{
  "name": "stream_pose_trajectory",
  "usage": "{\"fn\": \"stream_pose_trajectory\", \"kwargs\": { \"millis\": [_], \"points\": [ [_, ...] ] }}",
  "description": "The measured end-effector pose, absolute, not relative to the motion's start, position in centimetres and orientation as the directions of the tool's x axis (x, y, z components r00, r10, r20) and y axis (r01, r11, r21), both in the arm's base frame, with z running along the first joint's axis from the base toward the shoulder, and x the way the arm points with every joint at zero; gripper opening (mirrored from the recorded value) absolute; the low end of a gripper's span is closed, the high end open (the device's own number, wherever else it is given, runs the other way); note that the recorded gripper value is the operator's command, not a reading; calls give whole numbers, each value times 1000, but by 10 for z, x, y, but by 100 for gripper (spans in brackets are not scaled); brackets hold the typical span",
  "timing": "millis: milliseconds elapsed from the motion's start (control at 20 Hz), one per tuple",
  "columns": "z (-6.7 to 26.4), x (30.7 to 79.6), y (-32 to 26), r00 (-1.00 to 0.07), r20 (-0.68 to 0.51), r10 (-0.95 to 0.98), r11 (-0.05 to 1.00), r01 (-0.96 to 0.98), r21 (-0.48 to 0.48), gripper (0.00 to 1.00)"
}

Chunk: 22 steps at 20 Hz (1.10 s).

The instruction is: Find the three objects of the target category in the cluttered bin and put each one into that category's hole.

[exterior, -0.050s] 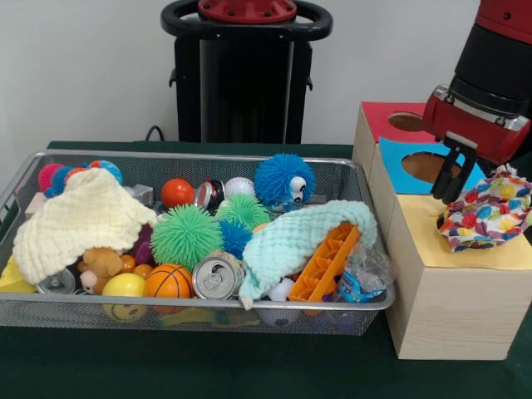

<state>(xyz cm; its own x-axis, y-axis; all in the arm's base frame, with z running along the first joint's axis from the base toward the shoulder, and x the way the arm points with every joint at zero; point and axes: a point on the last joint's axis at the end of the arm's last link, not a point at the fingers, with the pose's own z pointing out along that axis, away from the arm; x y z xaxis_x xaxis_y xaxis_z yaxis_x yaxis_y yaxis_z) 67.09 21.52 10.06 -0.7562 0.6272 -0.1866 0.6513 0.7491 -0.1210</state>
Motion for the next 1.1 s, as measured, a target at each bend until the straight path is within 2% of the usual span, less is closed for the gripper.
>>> {"fn": "stream_pose_trajectory", "kwargs": {
  "millis": [1100],
  "points": [
    [100,668,218,-771,-224,596,759,633,-157,0]
  ]
}}
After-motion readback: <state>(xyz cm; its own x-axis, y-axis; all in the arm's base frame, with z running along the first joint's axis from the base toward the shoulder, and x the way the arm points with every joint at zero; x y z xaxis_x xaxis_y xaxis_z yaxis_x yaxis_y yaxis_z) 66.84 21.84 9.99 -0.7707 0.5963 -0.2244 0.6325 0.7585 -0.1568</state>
